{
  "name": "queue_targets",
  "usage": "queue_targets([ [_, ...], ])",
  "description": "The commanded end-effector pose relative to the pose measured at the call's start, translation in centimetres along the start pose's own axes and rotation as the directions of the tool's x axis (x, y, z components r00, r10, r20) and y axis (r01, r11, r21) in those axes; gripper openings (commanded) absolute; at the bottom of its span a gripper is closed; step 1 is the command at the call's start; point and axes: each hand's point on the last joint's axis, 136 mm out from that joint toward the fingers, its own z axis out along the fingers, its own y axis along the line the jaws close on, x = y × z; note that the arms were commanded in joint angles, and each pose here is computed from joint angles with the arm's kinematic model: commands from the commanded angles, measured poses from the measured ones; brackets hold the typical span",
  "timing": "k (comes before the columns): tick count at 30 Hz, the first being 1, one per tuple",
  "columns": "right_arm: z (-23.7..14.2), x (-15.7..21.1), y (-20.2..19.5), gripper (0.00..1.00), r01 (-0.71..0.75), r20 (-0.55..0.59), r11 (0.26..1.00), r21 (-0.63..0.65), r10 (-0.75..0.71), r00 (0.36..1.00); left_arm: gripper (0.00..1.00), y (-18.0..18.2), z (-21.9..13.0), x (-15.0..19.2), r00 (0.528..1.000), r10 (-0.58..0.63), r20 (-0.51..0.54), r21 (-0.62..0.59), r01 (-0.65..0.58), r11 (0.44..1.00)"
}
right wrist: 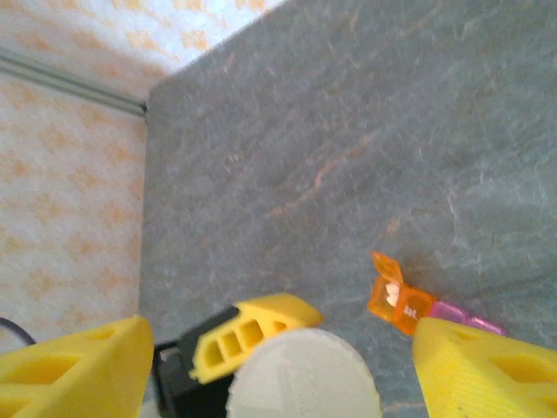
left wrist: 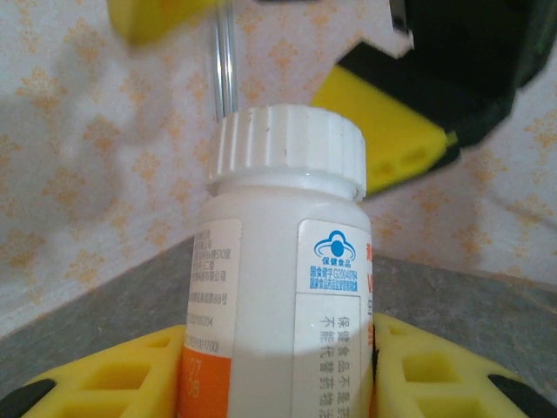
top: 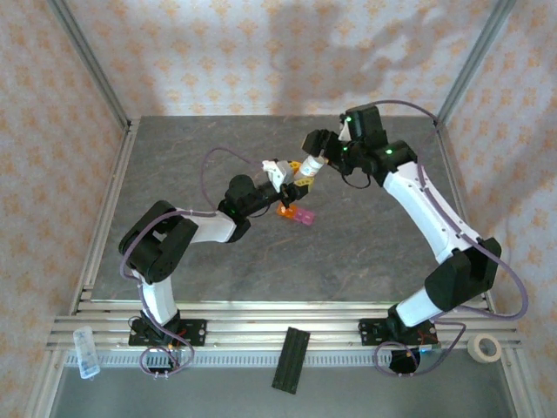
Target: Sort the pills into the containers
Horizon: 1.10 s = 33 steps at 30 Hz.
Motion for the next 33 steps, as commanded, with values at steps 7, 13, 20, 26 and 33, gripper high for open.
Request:
queue_targets([
  [7, -3.1, -2.1, 0.7, 0.79, 0.281, -0.009, 0.96, -0.003, -0.281, 0.96, 0.0, -0.1, -1.1, -4.2, 0.995, 0.004, 0.105, 0.058, -0.011, 0.998],
  [13, -3.2, 0.2, 1.8, 0.75, 0.455, -0.063, 0.881, -0.131, -0.466, 0.883, 0.0, 0.1, -1.6, -4.9, 0.99, -0.093, 0.102, 0.14, 0.079, 0.987],
  [20, -2.6, 1.0, 3.1, 0.72, 0.429, -0.096, 0.874, -0.228, -0.459, 0.883, 0.0, -0.4, -1.6, -5.2, 0.985, -0.148, 0.085, 0.211, 0.128, 0.969],
  [26, -1.5, 1.7, 2.8, 0.71, 0.402, -0.149, 0.88, -0.253, -0.446, 0.882, 0.0, -0.7, -1.5, -5.5, 0.983, -0.165, 0.083, 0.233, 0.142, 0.962],
  [33, -0.7, 2.1, 2.5, 0.65, 0.395, -0.173, 0.882, -0.256, -0.444, 0.879, 0.0, -0.8, -1.5, -5.7, 0.982, -0.171, 0.083, 0.246, 0.146, 0.958],
])
